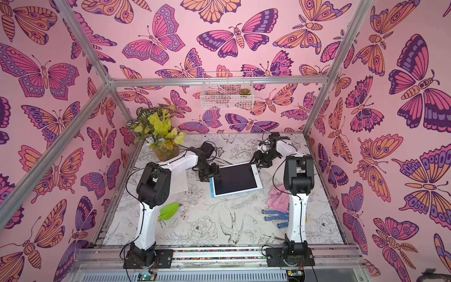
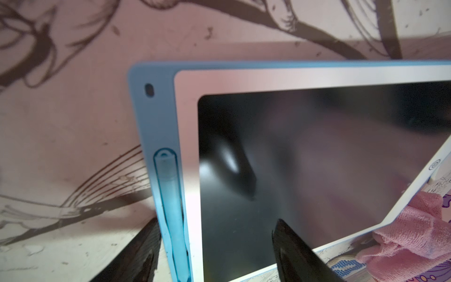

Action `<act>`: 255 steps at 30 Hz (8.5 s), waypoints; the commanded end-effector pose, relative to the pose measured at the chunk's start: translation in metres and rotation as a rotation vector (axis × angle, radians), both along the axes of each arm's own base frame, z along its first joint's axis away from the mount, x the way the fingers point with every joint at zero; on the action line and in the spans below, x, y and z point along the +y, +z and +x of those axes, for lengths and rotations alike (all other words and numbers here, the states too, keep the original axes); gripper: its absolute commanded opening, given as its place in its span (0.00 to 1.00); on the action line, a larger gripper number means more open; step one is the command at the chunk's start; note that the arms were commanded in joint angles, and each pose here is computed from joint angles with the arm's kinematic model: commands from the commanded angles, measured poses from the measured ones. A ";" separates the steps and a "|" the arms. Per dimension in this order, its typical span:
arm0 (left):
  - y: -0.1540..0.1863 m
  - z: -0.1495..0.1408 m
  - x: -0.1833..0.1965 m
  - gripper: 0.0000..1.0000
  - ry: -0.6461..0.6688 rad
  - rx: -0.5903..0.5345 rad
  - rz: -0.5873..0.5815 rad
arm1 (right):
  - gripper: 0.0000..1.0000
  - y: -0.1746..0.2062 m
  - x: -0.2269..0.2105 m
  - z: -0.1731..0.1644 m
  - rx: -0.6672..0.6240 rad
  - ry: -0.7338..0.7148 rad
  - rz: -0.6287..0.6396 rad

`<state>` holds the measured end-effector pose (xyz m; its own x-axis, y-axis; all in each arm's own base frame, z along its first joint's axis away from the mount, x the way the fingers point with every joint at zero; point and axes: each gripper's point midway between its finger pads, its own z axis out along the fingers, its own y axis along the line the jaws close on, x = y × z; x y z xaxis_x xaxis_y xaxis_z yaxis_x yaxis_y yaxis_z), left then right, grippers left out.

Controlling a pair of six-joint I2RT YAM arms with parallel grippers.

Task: Wipe the drawing tablet
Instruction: Adjust the drawing tablet at the center of the board, then pick up the cleaning item at the center of the board.

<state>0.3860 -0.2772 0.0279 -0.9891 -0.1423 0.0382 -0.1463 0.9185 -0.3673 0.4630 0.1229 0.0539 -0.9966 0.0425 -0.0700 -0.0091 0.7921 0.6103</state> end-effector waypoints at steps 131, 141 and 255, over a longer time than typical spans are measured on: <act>0.256 0.128 0.023 0.00 0.648 -0.505 -1.007 | 0.87 0.255 0.082 -0.167 -0.710 -0.270 0.086; 0.279 0.128 -0.003 0.00 0.615 -0.612 -1.168 | 0.82 0.286 0.086 -0.119 -0.497 -0.613 0.800; 0.022 -0.109 0.106 0.71 0.106 -0.155 -0.154 | 0.52 -0.025 -0.121 -0.170 -0.192 -0.914 -0.488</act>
<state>0.2808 -0.1777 0.0563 -0.9611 -0.2605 -0.0919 -0.1663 0.8115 -0.5602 0.2881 -0.0004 0.0320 -0.5895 0.6718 -0.4484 0.6460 0.7254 0.2375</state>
